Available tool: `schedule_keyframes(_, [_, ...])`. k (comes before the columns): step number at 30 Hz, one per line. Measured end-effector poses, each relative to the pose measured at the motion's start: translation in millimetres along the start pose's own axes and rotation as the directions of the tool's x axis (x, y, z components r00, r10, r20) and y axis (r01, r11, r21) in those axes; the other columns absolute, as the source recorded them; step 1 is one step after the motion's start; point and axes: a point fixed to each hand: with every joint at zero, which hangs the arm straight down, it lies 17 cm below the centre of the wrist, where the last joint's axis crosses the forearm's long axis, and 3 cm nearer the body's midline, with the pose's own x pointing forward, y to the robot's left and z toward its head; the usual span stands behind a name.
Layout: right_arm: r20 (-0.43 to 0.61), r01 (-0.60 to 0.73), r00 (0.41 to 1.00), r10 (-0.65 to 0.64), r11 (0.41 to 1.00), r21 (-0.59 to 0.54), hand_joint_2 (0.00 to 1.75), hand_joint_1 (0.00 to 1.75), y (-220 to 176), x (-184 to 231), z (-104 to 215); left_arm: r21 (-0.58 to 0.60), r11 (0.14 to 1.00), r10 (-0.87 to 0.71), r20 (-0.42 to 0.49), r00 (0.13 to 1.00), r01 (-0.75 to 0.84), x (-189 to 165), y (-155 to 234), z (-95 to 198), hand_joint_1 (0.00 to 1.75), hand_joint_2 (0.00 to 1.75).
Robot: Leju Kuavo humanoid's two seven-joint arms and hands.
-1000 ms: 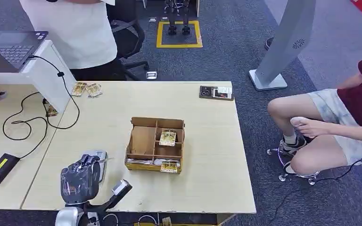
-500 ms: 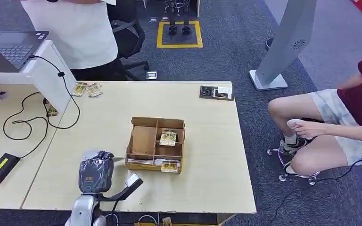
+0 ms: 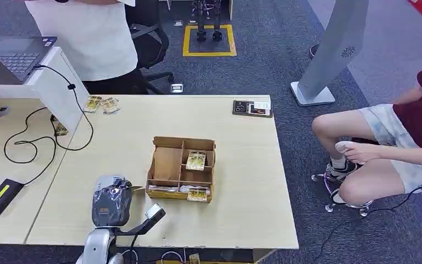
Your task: Pass the card to the sensor for recognition and then transmit it.
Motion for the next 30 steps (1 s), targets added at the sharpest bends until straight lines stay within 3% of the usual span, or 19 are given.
schedule_keyframes(15, [-0.003,-0.017,1.0,0.017,1.0,0.017,1.75,0.0,-1.8,-3.3,-3.0,-0.03,1.0,-0.005,-0.005,1.0,0.005,-8.1,-10.6,4.2,1.75,1.75])
schedule_keyframes(30, [-0.046,-0.015,0.999,0.014,1.0,-0.022,1.75,0.0,-31.3,-24.7,-17.8,0.075,0.992,0.097,0.07,0.993,-0.102,4.9,31.5,-9.6,1.75,1.75])
